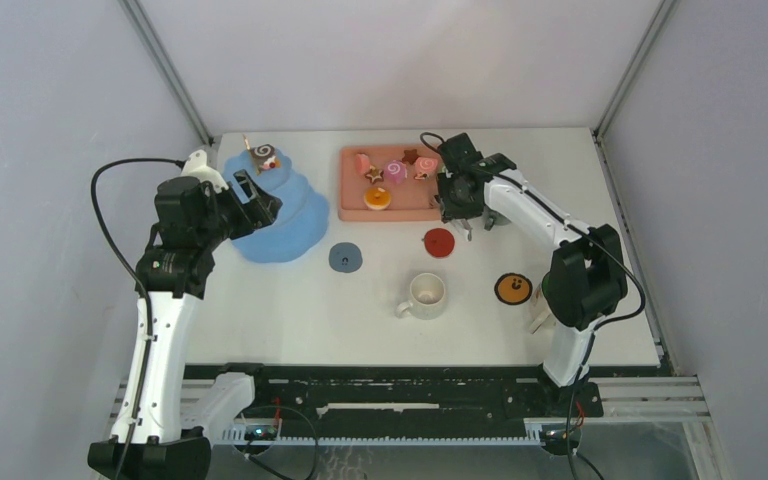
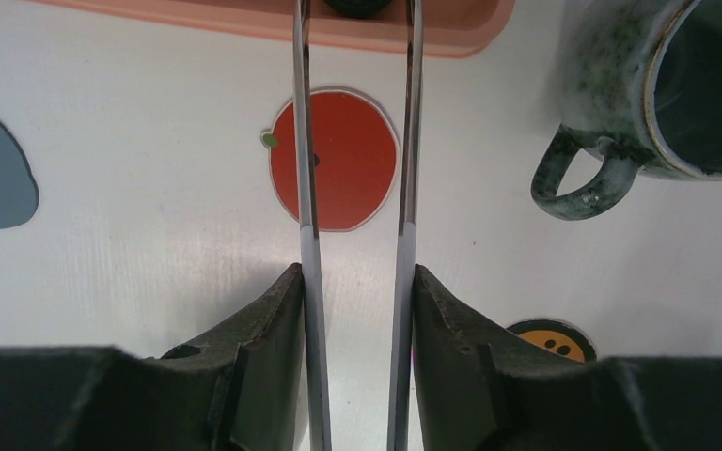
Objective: Serve the afternoon tea
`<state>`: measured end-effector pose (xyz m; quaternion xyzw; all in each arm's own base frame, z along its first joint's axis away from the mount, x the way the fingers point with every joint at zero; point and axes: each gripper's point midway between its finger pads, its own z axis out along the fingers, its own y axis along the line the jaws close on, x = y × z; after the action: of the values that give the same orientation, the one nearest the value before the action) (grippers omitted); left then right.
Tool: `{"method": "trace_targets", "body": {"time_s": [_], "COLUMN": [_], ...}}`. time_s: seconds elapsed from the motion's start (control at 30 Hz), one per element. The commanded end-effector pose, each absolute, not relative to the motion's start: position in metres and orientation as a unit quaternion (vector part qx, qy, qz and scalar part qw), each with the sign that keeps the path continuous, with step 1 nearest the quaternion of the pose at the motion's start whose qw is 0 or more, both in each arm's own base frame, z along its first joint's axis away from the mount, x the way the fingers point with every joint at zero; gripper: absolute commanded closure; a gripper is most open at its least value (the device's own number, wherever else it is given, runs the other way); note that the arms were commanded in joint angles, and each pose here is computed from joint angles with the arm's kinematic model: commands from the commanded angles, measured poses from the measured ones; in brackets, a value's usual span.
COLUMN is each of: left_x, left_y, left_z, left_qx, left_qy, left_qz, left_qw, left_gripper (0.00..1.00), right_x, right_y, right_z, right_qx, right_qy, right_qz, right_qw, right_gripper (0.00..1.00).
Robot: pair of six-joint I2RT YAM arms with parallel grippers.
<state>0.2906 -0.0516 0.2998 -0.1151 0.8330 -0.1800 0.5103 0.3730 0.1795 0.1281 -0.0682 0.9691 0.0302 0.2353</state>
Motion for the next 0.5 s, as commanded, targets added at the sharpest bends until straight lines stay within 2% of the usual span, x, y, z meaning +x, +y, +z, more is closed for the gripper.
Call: {"method": "trace_targets", "body": {"time_s": [0.0,0.23,0.47], "left_x": [0.293,0.293,0.294], "left_y": [-0.054,-0.052,-0.057], "left_z": [0.314,0.321,0.323], "left_qx": [-0.109,-0.108,-0.108], "left_qy": [0.818,0.815,0.816], "left_qz": [-0.187,-0.183,-0.196], "left_qw": [0.533,0.539,0.534], "left_gripper": [0.19,0.19,0.19], "right_x": [0.386,0.394,0.397], "right_y": [0.187,0.19,0.198], "right_z": [0.167,0.187,0.214], "right_qx": [-0.064,-0.057,-0.061], "right_qy": [0.954,0.942,0.927], "right_qz": [0.056,0.069,0.088], "right_qw": [0.289,0.322,0.36], "right_gripper": [0.62,0.72,0.74]}}
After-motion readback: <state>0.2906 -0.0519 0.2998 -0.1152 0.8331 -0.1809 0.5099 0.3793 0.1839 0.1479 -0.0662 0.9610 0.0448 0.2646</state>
